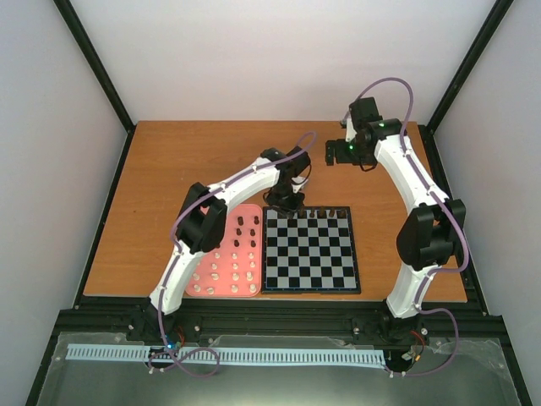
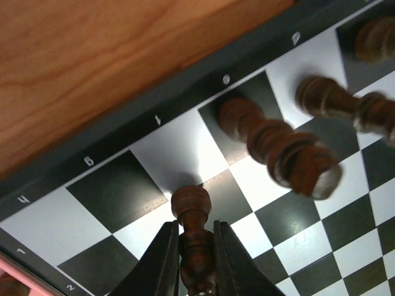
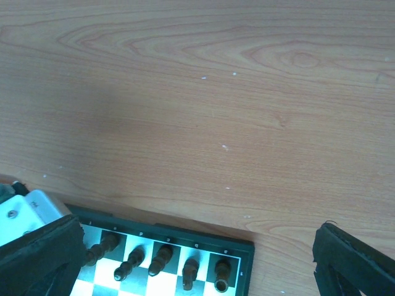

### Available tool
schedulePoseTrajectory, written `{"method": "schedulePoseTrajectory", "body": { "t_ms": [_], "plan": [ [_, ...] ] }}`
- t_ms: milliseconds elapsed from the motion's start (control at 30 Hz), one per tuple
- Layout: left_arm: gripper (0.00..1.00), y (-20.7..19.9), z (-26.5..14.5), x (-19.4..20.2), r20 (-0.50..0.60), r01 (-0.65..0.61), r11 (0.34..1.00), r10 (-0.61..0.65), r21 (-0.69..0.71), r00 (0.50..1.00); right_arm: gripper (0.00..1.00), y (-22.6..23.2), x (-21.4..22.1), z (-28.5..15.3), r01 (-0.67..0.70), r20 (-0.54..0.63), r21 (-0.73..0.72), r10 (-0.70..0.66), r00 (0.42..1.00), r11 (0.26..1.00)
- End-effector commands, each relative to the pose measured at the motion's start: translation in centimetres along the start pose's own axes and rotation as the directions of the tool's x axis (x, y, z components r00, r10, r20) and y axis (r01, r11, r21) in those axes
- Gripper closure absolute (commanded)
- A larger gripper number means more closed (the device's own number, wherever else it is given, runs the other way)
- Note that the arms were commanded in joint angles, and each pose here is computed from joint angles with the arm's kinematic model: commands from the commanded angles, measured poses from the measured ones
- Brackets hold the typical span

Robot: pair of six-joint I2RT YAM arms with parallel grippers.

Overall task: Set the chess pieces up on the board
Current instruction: Place the chess piece on the chessboard.

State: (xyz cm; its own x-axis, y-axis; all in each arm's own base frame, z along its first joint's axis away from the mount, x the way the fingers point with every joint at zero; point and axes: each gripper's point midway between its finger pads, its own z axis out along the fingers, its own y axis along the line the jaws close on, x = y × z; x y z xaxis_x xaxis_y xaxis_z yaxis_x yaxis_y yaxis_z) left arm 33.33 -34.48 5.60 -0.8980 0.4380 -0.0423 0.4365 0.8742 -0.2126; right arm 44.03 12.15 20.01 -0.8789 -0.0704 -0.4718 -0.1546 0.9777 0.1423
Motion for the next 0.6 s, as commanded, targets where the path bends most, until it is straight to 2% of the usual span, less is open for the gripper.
{"method": "schedulePoseTrajectory", "body": {
  "t_ms": [0, 233, 567],
  "plan": [
    [0.99, -0.11, -0.56, -2.01, 0.059, -0.008, 1.0, 0.009, -0.018, 0.998, 0.0, -0.95, -0.67, -1.33, -0.006, 0.039, 0.01, 0.005, 0.999, 1.0],
    [0.99, -0.22, -0.34, -2.83, 0.061, -0.012, 1.0, 0.013, -0.022, 0.998, 0.0, -1.27, -0.72, -1.0, -0.016, 0.034, 0.002, 0.016, 0.999, 1.0],
    [0.99, 0.64, -0.39, -1.98, 0.029, -0.035, 0.997, 0.037, -0.068, 0.999, 0.0, -1.25, -0.67, -0.55, -0.019, 0.026, -0.005, 0.019, 0.999, 1.0]
  ]
}}
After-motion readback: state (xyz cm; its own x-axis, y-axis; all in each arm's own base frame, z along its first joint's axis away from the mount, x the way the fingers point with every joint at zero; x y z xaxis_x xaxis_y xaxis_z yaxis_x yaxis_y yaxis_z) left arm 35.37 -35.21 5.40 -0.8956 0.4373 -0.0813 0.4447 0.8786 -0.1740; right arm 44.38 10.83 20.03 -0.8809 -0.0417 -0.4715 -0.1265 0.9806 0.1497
